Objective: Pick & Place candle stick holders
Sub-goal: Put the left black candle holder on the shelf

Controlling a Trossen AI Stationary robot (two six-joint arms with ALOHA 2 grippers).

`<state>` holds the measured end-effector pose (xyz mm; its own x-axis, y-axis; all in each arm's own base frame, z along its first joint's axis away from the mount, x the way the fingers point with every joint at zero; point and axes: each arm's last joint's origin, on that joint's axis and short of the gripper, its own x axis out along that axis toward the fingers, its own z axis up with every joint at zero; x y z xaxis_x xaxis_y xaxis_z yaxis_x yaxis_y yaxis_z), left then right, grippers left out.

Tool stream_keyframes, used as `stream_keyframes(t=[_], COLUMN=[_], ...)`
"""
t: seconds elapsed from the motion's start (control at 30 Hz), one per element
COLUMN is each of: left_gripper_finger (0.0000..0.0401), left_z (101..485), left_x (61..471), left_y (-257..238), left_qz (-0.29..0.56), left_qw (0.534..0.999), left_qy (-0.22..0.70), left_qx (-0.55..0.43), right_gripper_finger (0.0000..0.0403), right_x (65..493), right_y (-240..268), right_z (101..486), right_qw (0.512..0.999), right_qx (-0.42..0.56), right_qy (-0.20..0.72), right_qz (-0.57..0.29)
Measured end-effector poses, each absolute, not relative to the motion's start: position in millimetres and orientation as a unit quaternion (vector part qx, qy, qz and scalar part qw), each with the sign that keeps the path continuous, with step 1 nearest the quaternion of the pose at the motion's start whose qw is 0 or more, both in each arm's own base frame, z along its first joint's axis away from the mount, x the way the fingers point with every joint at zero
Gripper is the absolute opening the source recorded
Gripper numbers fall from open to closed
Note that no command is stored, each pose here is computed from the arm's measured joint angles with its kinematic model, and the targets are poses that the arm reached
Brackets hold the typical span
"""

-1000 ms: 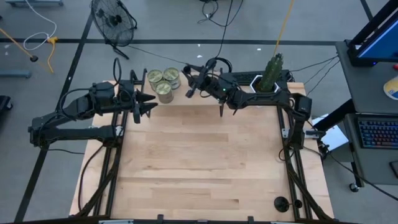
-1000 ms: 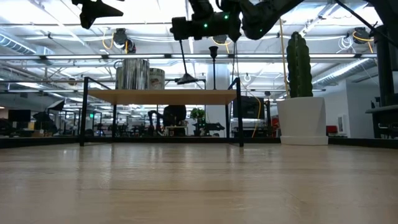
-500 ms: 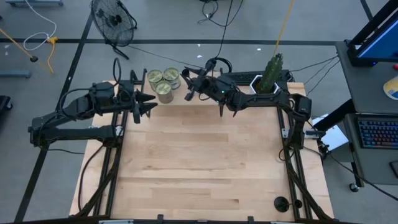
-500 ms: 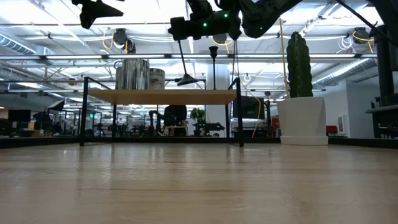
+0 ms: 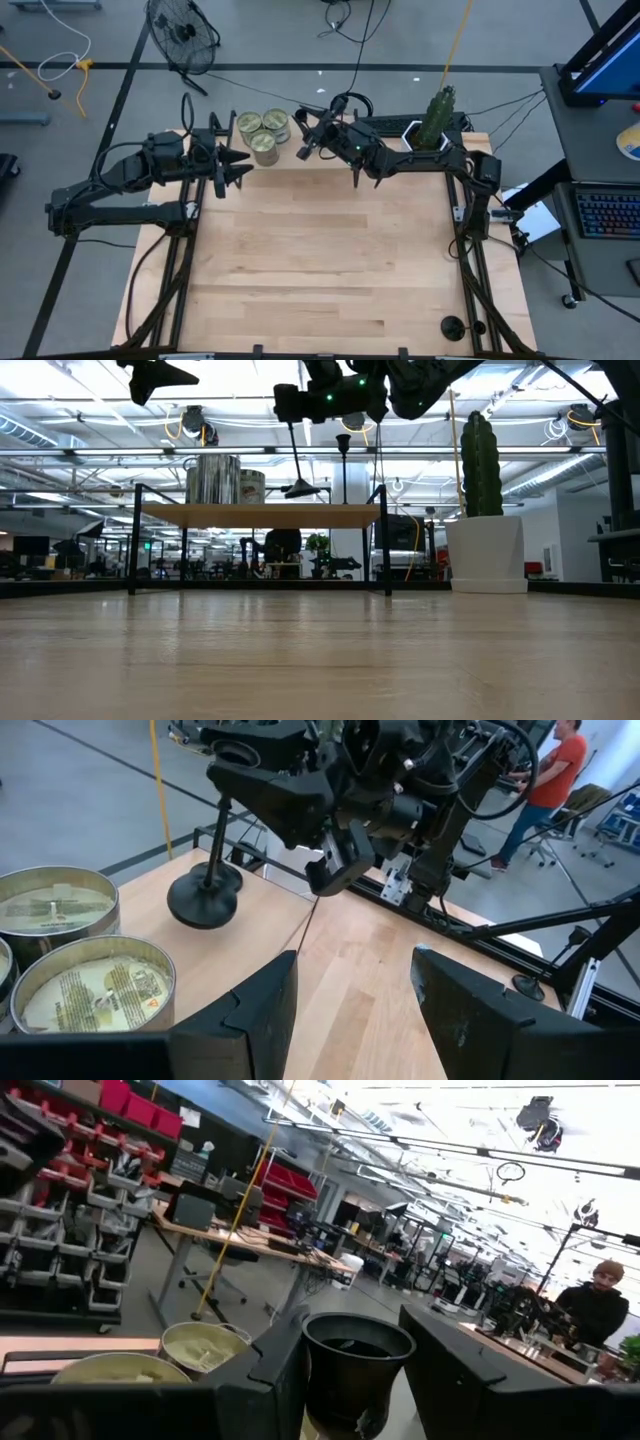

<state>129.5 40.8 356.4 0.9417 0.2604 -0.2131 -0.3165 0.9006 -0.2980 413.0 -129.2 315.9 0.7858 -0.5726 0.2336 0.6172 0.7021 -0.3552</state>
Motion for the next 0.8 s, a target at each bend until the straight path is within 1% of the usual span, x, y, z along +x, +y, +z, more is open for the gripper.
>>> stream_keyframes(t=[0.37,0.8], left_gripper_finger=[0.0205,0.0205], left_z=[356.1,356.1], left_x=[129.4,129.4], left_y=[40.7,40.8], left_qz=[0.148,0.148], left_qw=[0.972,0.972], left_qy=[0.086,0.087], left_qx=[-0.163,-0.158], right_gripper_finger=[0.0134,0.0134], right_x=[415.2,413.6], right_y=[-125.3,-132.7], right_z=[311.8,308.4], right_qw=[0.926,0.923], right_qx=[-0.211,-0.216], right_qy=[-0.033,-0.012], right_qz=[-0.313,-0.317])
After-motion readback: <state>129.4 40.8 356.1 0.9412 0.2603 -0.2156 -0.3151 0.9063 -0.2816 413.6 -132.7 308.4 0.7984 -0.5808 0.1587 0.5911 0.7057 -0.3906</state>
